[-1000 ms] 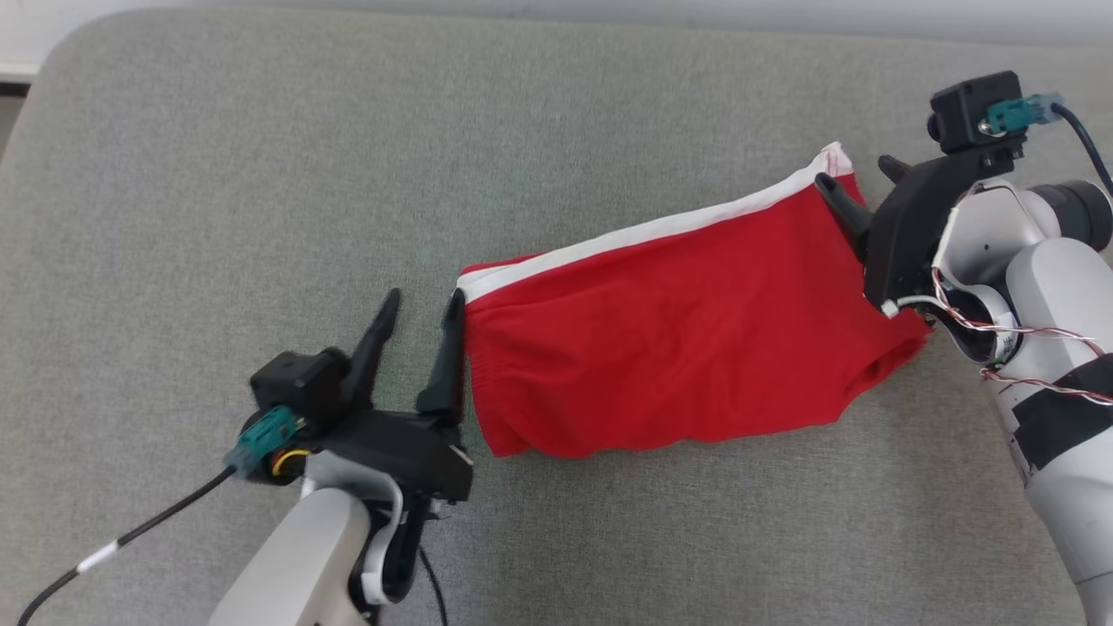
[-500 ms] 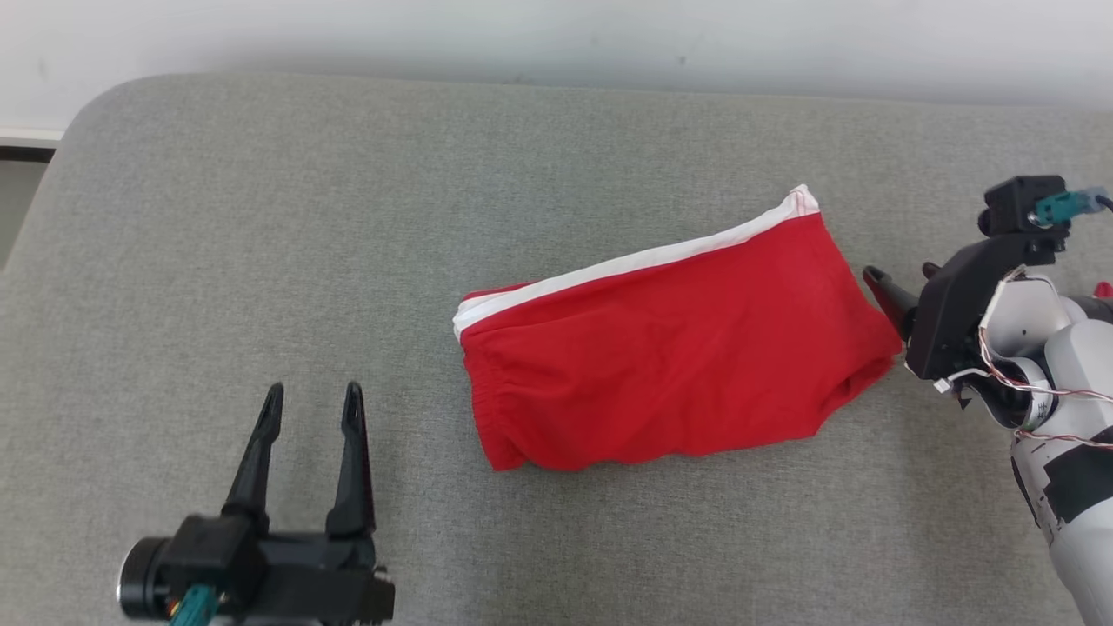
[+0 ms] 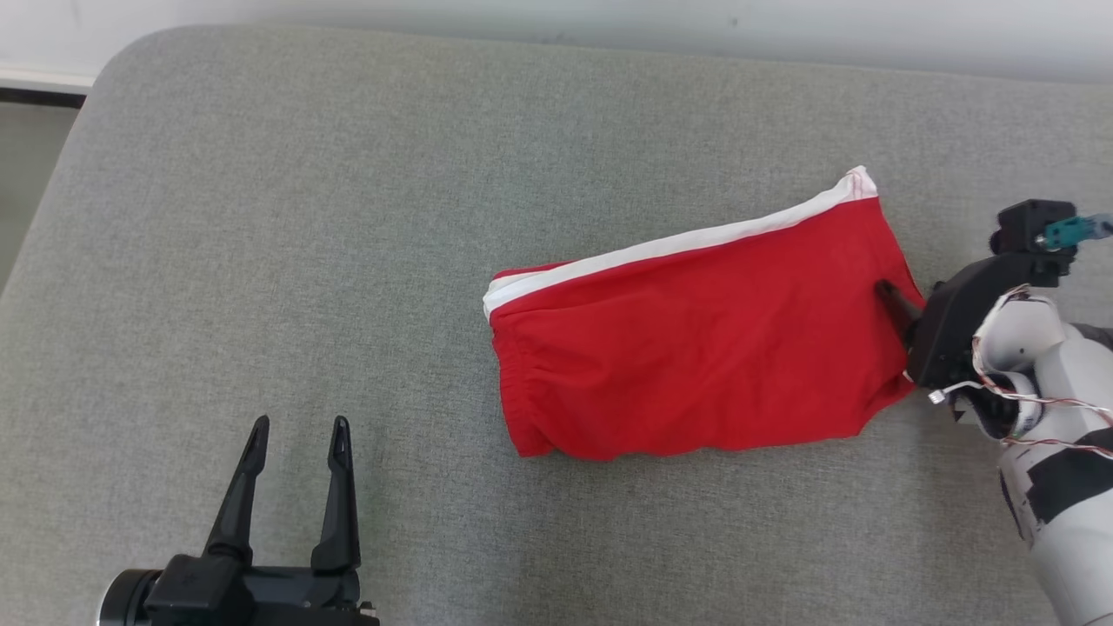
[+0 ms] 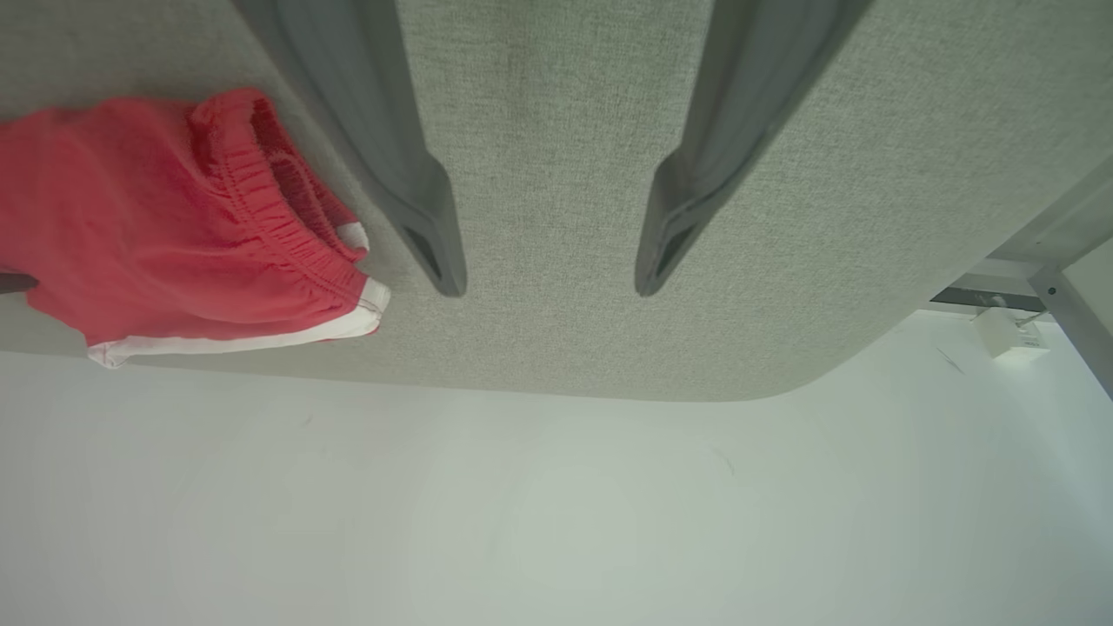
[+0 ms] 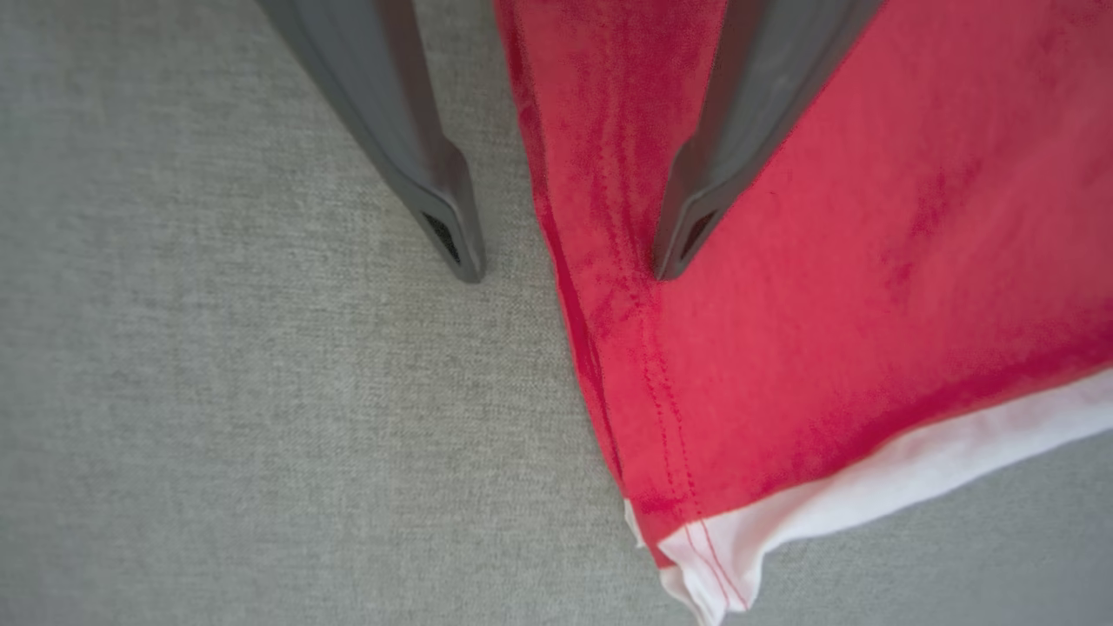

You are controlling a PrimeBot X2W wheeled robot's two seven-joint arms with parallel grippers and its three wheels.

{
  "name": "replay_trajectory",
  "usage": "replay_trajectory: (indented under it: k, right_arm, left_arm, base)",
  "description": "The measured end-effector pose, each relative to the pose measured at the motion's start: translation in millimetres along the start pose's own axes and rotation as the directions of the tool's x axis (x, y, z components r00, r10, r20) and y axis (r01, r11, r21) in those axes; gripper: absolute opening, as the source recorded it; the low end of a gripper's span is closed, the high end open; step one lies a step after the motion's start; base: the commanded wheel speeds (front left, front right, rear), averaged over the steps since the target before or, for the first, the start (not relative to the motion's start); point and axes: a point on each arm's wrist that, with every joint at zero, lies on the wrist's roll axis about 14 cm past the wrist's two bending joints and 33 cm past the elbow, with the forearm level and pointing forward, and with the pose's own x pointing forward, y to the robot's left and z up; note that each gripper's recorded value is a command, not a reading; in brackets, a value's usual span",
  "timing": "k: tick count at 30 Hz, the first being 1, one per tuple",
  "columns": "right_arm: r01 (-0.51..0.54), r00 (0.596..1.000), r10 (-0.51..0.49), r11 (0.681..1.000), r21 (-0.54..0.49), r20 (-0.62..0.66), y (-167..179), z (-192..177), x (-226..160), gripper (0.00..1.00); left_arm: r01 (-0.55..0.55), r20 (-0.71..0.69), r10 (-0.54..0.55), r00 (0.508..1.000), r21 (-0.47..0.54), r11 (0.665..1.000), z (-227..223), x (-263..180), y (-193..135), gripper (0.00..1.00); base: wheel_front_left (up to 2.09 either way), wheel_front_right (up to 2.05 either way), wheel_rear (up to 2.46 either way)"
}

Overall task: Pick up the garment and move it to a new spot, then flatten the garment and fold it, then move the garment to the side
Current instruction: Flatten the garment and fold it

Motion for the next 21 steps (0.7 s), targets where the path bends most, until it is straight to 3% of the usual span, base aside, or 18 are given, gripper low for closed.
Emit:
replay_trajectory:
  k: [8,9,10,11,12,21]
  right_arm:
    - [-0.035,0.997,0.03,0.998,-0.06,-0.068,23,-16,15,0.97]
    - [-0.039,0.997,0.034,0.997,-0.068,-0.074,25,-17,15,0.74]
    - [-0.043,0.996,0.036,0.996,-0.077,-0.082,27,-18,15,0.35]
    - [-0.046,0.995,0.039,0.995,-0.084,-0.087,29,-19,14,0.06]
    - [-0.05,0.995,0.042,0.995,-0.089,-0.09,30,-20,14,0.0]
    - [-0.023,0.999,0.02,0.995,-0.102,-0.035,19,-17,-1,0.0]
  left_arm:
    - [-0.005,-0.022,0.005,1.0,0.008,1.0,-7,-1,4,1.0]
    - [-0.005,-0.024,0.005,1.0,0.008,1.0,-8,-1,4,1.0]
    - [-0.005,-0.026,0.006,1.0,0.007,1.0,-8,-1,4,1.0]
    - [-0.005,-0.027,0.005,1.0,0.006,1.0,-8,-1,4,1.0]
    - [-0.004,-0.031,0.004,1.0,0.003,1.0,-10,-2,4,1.0]
    - [0.016,-0.024,-0.017,1.0,-0.022,1.0,-7,-4,-4,1.0]
  base:
    - [0.0,0.0,0.0]
    - [0.0,0.0,0.0]
    - [0.0,0.0,0.0]
    - [0.0,0.0,0.0]
    - [0.0,0.0,0.0]
    - [0.0,0.0,0.0]
